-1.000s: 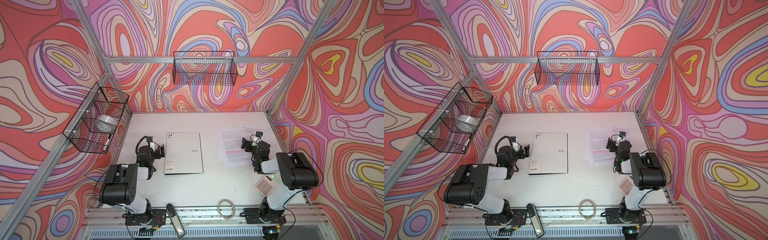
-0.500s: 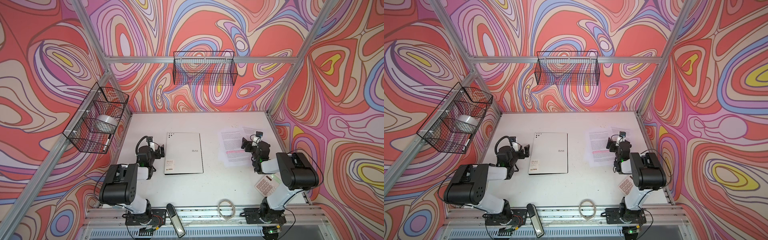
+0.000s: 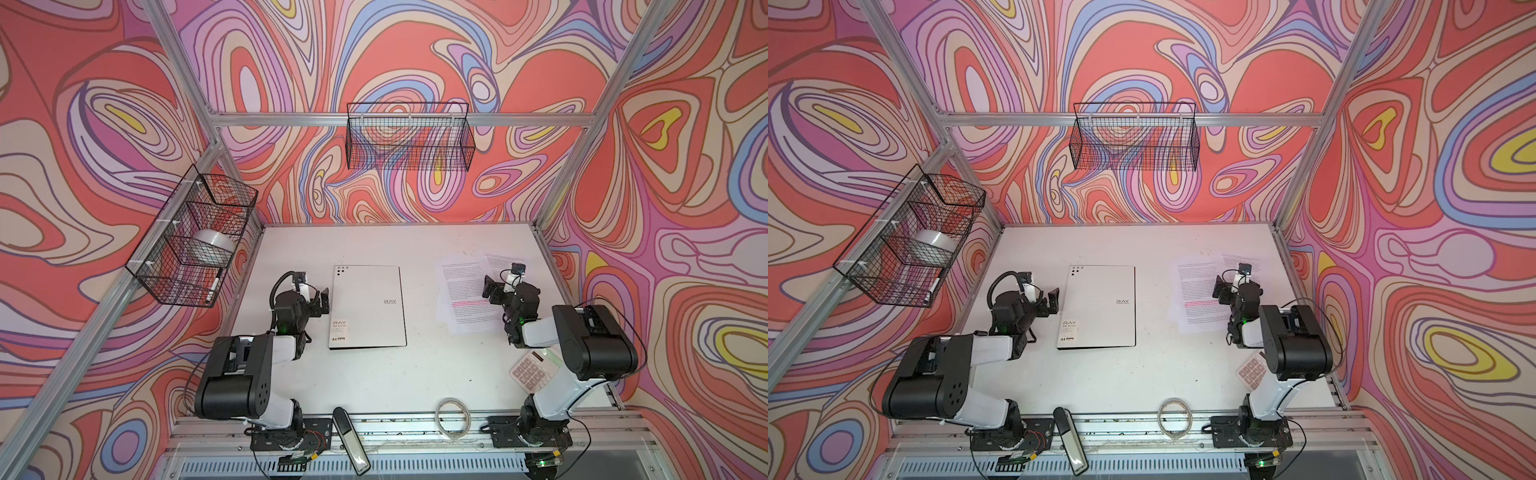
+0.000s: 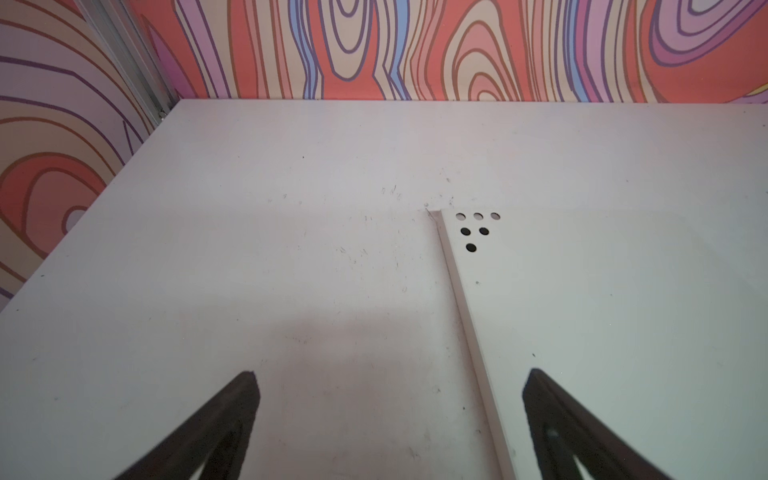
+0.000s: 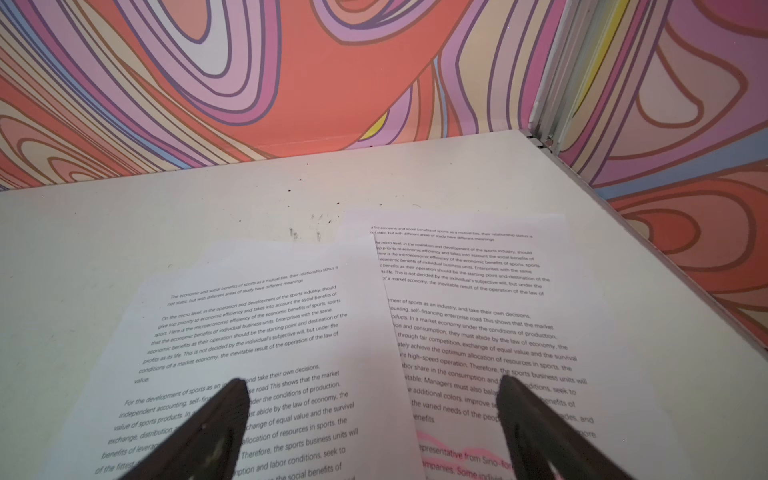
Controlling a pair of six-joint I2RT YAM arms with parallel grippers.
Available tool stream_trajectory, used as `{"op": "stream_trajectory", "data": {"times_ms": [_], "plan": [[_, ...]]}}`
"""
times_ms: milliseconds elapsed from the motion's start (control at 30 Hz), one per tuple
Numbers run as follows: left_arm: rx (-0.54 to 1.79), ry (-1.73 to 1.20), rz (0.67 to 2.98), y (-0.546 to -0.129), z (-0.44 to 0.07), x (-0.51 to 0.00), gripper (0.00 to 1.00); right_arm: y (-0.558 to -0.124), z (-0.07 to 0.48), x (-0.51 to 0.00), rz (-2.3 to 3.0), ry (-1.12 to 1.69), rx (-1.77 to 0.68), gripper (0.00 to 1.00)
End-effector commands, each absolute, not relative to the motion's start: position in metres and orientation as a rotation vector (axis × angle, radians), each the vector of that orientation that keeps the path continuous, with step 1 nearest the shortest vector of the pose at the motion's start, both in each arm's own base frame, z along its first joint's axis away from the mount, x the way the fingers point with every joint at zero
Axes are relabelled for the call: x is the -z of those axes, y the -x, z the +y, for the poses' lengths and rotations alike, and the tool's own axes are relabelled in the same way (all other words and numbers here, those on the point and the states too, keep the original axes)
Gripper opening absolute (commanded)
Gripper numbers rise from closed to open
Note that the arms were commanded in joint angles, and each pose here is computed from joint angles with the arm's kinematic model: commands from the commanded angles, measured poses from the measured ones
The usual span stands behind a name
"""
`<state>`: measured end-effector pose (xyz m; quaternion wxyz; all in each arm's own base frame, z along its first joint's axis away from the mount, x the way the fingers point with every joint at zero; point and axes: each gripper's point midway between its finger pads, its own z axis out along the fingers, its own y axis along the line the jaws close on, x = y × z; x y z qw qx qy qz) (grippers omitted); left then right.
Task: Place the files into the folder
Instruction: 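Reach the left gripper to the white folder while the right gripper approaches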
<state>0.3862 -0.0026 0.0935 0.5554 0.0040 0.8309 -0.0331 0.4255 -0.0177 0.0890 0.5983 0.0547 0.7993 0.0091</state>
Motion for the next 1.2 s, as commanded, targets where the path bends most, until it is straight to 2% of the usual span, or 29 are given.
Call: {"op": "stream_trajectory", "data": {"times_ms": [0,267,367,500,567,667,900,1033,1167], "plan": [[0.088,-0.050,1.999,-0.391,-0.007,-0.117,1.00,-0.425,-0.022,-0.101,1.835,-0.145,-0.008,0.98],[0.087,-0.264,2.186,-0.375,-0.020,-0.151,1.00,-0.428,-0.034,-0.135,1.870,-0.215,0.039,0.99],[0.157,-0.457,2.275,-0.359,-0.040,-0.152,1.00,-0.431,-0.032,-0.152,1.931,-0.260,0.000,0.98],[0.230,-0.787,2.375,-0.326,-0.068,-0.151,1.00,-0.428,-0.027,-0.184,2.061,-0.467,-0.139,0.98],[0.252,-0.992,2.402,-0.304,-0.080,-0.149,1.00,-0.427,-0.011,-0.203,2.109,-0.423,-0.232,0.98],[0.166,-1.274,2.399,-0.282,-0.090,-0.146,1.00,-0.424,0.027,-0.215,2.105,-0.280,-0.468,0.99],[-0.083,-1.800,2.317,-0.234,-0.108,-0.127,1.00,-0.400,0.053,-0.221,2.190,-0.313,-0.636,0.99],[-0.219,-1.919,2.262,-0.222,-0.113,-0.103,1.00,-0.377,0.072,-0.211,2.224,-0.324,-0.740,0.93],[-0.344,-1.892,2.181,-0.229,-0.116,-0.086,1.00,-0.357,0.085,-0.200,2.260,-0.315,-0.775,0.87]]}}
